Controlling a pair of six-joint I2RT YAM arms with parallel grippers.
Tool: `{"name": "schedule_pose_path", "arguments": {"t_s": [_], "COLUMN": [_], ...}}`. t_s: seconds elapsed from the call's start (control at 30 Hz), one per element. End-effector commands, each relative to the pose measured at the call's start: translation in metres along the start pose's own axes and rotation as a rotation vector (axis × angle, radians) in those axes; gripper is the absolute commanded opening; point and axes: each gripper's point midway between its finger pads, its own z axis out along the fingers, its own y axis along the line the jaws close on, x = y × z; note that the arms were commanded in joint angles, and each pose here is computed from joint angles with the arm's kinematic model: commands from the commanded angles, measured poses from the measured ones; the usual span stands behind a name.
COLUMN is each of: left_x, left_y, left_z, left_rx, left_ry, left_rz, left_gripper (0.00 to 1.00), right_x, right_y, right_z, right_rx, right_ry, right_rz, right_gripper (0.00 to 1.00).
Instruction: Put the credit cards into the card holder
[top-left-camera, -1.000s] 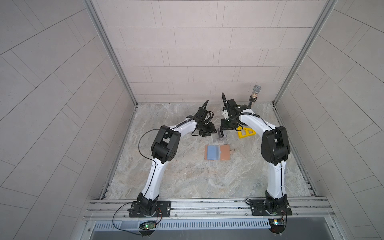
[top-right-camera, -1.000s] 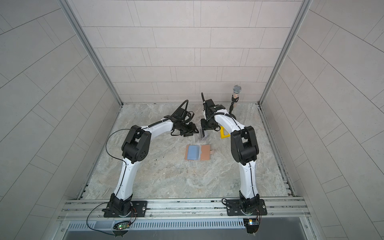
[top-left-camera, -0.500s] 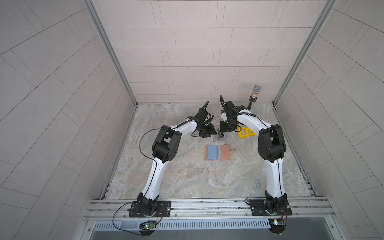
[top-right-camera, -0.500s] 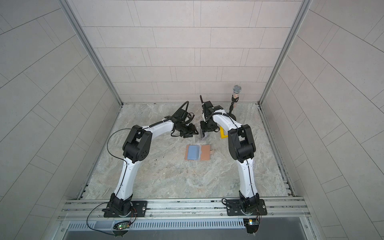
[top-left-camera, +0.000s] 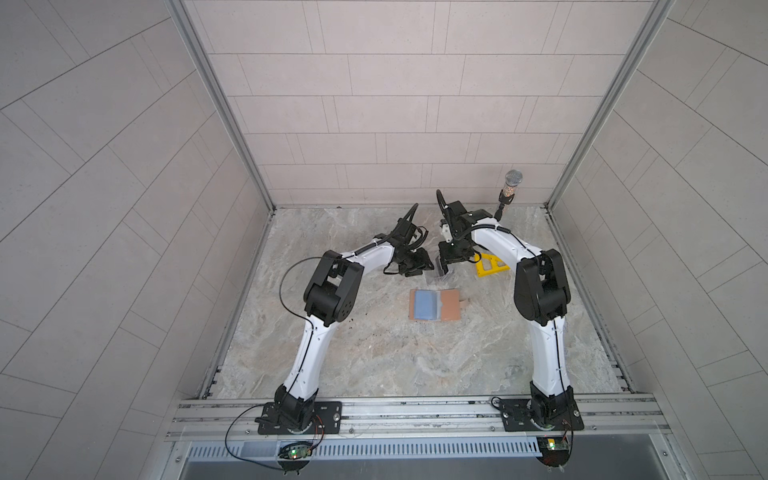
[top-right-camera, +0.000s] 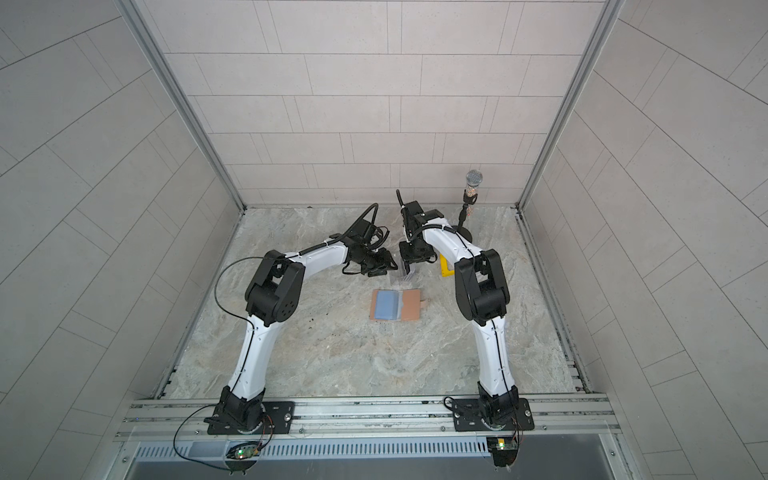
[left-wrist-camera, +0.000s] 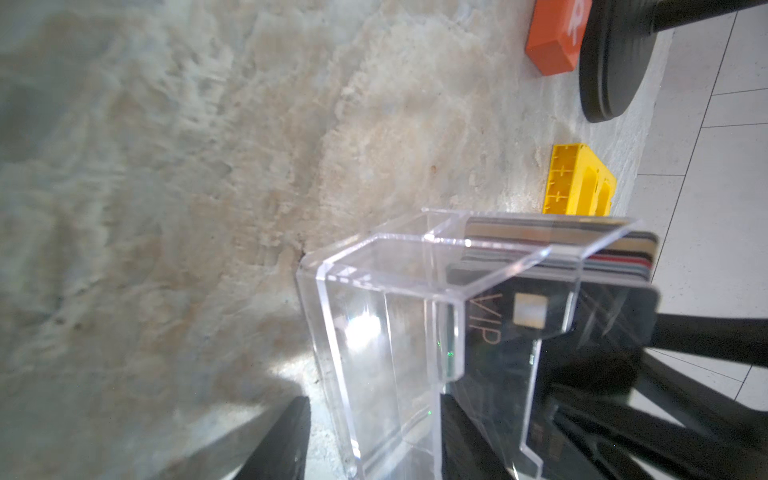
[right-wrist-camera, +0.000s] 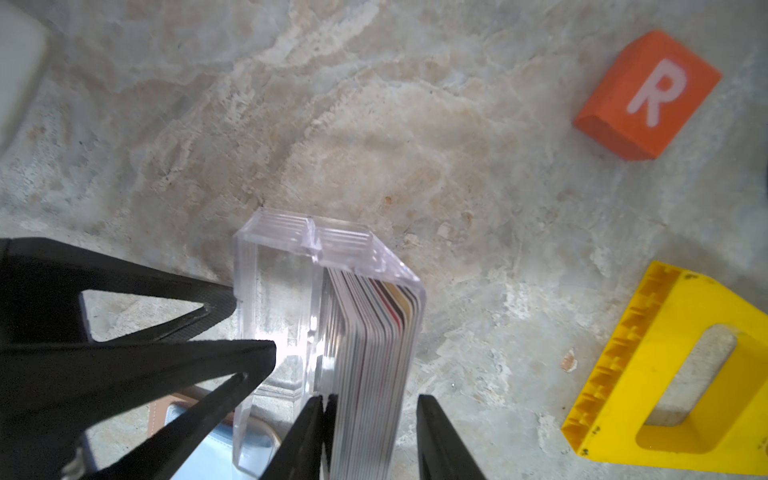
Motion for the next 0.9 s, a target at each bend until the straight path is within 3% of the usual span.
{"name": "schedule_pose_path", "arguments": {"t_s": [0.0,0.4,0.67,0.87], "left_x": [0.016,0.017,0.017,0.017], "left_y": [0.029,0.030,0.029,0.029], "left_z": [0.004,0.005,0.006,0.007], "left_rx": [-0.087,-0.084,-0.078,-0.073], "left_ry": [0.041,0.039,0.039,0.041], "left_rz": [-0.045,-0.050,-0.054,-0.055], "left_gripper": [0.53,0.52,0.52,0.52], "right_x": [0.006,0.004,0.003,0.004], "right_y": [-0.017,-0.012,-0.006,-0.002], "right_z": [-0.001,-0.011,-0.005,0.001], "right_rx": [0.078,0.057,0.029,0.047], "right_ry": [0.031,0.018,0.028,0.045], "right_rz": [-0.010,-0.017,-0.018,-0.036], "right_gripper": [0.39,0.38,0.50,0.52]}}
